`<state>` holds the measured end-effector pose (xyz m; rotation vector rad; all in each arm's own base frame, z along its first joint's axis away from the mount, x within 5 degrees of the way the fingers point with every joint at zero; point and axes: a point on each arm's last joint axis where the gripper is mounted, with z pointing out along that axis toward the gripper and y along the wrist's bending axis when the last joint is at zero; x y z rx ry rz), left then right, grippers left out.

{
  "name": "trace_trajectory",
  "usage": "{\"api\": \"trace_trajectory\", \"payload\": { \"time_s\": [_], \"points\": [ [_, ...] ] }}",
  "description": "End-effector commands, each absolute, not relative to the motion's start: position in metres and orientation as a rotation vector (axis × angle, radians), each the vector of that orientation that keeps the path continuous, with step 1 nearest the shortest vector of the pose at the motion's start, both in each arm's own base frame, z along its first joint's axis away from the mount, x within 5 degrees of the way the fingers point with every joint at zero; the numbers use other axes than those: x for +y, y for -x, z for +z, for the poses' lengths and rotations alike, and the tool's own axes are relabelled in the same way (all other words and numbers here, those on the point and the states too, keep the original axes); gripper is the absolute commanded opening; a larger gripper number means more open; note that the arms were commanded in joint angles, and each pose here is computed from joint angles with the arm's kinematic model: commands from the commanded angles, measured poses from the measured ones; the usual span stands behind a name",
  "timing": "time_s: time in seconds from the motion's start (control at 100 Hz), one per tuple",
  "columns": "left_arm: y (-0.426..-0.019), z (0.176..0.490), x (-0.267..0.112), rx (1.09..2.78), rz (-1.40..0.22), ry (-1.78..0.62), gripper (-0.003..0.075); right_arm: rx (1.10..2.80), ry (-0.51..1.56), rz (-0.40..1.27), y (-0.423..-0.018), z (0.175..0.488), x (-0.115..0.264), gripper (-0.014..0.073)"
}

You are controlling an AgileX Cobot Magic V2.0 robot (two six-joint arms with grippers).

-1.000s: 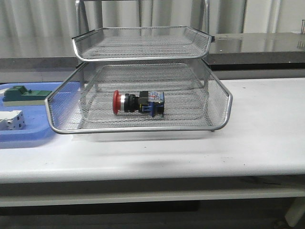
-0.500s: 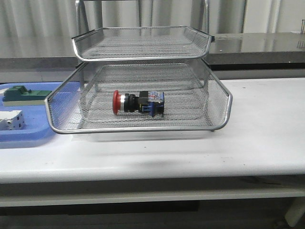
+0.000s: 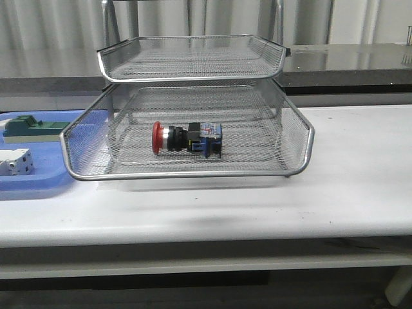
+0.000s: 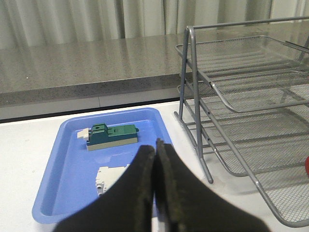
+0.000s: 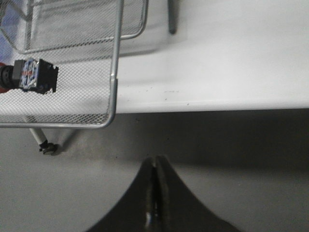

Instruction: Place button on rack with both arms

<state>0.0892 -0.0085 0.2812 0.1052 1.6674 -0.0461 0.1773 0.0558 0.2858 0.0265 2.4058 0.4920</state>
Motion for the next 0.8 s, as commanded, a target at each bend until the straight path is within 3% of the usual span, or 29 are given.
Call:
{"api": "trace_trajectory", "payload": {
  "time_s": [0.0,0.5,0.79],
  "points": [
    [-0.09,0.296,-0.006,1.58,-0.038,-0.059,-0.002,2.34,0.011,0.55,-0.191,0.293,0.068,-0.0069],
    [-0.09,0.296,-0.006,1.58,-0.038,-0.059,-0.002,2.49,0.205,0.641,-0.215,0.231,0.149,-0.0069],
    [-0.09,0.296,-0.006,1.58,-0.038,-0.059,-0.002,2.5,0.301,0.658,-0.23,0.22,0.189,-0.0069]
  ]
}}
